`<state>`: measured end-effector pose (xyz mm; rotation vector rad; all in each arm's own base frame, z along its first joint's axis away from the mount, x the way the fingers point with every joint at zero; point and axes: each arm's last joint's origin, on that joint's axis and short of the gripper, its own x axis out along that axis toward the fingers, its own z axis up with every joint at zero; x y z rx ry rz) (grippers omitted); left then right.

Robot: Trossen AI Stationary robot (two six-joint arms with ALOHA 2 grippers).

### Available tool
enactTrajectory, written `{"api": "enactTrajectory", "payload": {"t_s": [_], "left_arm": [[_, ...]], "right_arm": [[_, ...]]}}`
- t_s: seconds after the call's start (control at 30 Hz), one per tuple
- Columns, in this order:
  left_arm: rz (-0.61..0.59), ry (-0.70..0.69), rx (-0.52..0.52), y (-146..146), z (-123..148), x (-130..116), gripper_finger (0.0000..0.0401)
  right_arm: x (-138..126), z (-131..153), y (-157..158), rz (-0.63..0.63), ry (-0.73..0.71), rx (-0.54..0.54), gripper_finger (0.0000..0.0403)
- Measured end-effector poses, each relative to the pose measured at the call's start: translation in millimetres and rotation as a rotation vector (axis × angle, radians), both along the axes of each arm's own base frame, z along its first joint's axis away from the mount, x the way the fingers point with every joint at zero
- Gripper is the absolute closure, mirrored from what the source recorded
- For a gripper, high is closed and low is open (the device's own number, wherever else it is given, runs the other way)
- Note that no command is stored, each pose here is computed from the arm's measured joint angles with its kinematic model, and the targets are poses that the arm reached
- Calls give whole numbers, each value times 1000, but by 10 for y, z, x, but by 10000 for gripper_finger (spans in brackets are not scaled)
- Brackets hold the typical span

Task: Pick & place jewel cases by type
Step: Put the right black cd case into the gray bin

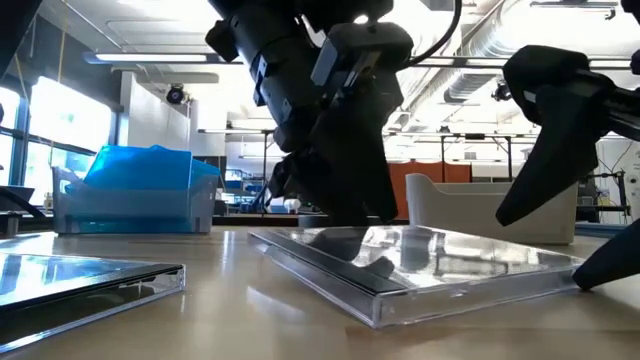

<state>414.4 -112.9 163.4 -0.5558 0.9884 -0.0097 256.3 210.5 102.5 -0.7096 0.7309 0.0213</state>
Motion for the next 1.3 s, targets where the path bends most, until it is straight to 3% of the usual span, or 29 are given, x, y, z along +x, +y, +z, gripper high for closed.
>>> {"api": "enactTrajectory", "payload": {"t_s": [0.33, 0.6, 1.1, 1.3], "left_arm": [[-2, 5, -12, 23, 17, 3, 224], [11, 131, -69, 26, -140, -28, 224], [11, 157, -162, 14, -21, -77, 224], [0, 169, -172, 14, -5, -94, 224]], "right_arm": [[-8, -6, -20, -20, 7, -11, 187], [-11, -12, -40, -46, 2, -17, 187], [129, 17, -81, -21, -9, 119, 188], [162, 19, -117, -31, -10, 125, 187]]}}
